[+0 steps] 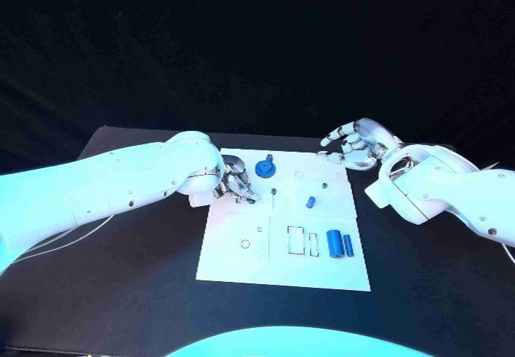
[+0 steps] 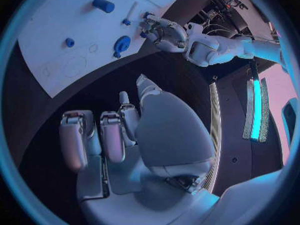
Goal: Assemble the parts on the task board
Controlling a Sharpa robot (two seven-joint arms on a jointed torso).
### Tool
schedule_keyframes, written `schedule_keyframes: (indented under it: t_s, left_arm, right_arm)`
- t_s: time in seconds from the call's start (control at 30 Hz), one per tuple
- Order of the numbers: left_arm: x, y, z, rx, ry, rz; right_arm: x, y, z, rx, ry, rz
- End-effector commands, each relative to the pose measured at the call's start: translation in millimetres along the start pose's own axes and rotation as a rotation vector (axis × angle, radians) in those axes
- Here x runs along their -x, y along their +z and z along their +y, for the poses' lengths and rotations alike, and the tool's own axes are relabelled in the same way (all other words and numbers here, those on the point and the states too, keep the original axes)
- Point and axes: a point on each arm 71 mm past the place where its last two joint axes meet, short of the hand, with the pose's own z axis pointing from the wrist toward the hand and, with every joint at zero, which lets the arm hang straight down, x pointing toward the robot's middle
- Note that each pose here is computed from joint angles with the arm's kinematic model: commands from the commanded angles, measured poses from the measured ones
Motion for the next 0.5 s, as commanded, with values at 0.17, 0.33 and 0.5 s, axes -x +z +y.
schedule_keyframes:
  t_s: [0.17,0.33,0.5]
  left_arm:
    - [-1.4,0.9,-1.4,-0.003,0.006,-0.011]
    - [-1.7,1.2,-1.5,-0.003,0.006,-0.011]
    - [-2.0,1.6,-2.2,-0.004,0.008,-0.008]
  right_arm:
    - [-1.1,-0.1,0.4,0.008,-0.007,0.014]
    - [-1.0,-0.1,0.4,0.008,-0.007,0.014]
    - [-1.1,0.0,0.4,0.008,-0.007,0.014]
